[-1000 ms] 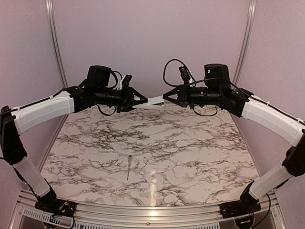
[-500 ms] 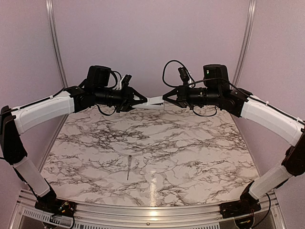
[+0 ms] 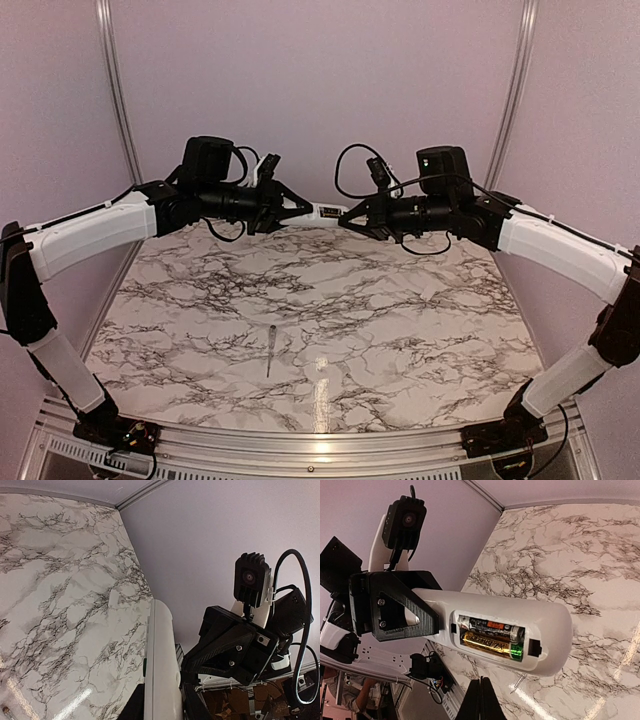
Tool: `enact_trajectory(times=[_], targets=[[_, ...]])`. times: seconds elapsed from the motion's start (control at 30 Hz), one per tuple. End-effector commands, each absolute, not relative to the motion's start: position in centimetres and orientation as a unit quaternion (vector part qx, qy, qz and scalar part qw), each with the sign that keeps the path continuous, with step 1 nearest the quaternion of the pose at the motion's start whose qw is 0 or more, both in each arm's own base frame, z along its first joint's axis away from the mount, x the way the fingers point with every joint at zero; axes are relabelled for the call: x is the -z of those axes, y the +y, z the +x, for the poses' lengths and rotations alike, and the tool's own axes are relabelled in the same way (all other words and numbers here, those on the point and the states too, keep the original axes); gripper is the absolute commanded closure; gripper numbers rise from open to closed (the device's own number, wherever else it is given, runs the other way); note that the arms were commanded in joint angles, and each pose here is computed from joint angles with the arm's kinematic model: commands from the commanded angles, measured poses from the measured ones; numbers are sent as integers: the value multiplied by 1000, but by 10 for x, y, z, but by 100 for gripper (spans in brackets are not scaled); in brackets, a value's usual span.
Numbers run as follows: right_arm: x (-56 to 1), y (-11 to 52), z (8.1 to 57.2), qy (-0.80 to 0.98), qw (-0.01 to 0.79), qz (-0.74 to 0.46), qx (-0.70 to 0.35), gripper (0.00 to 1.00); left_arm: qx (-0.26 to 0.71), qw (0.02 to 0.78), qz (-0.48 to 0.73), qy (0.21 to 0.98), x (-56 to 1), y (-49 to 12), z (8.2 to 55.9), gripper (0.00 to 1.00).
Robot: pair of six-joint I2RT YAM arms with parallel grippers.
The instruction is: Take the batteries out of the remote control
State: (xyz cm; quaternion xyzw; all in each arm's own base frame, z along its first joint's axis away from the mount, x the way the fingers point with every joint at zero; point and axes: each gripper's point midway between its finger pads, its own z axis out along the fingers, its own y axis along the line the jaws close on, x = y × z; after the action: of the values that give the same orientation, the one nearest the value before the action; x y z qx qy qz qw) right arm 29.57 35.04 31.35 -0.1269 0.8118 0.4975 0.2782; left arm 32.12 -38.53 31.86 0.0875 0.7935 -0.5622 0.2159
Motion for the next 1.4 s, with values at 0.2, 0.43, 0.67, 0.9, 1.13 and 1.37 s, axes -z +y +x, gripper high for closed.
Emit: enact_trajectory(times=[0.2,0.43,0.67,0.9,1.13,1.37], targets=[[-312,352,292,815,273,-133,-494,100,576,237,105,776,-336,-385,320,100],[-316,350,294,820,282,-142,-478,99,573,243,105,776,-336,-381,323,100],[-319,347,297,825,294,-155,-457,86,569,248,106,777,-334,-373,327,100],[-322,342,299,830,306,-164,-436,52,522,251,117,807,-310,-359,334,100],[-321,330,300,839,321,-156,-411,27,515,204,128,822,-260,-361,324,100],[-319,312,302,850,340,-133,-379,15,524,144,115,832,-199,-371,314,100]])
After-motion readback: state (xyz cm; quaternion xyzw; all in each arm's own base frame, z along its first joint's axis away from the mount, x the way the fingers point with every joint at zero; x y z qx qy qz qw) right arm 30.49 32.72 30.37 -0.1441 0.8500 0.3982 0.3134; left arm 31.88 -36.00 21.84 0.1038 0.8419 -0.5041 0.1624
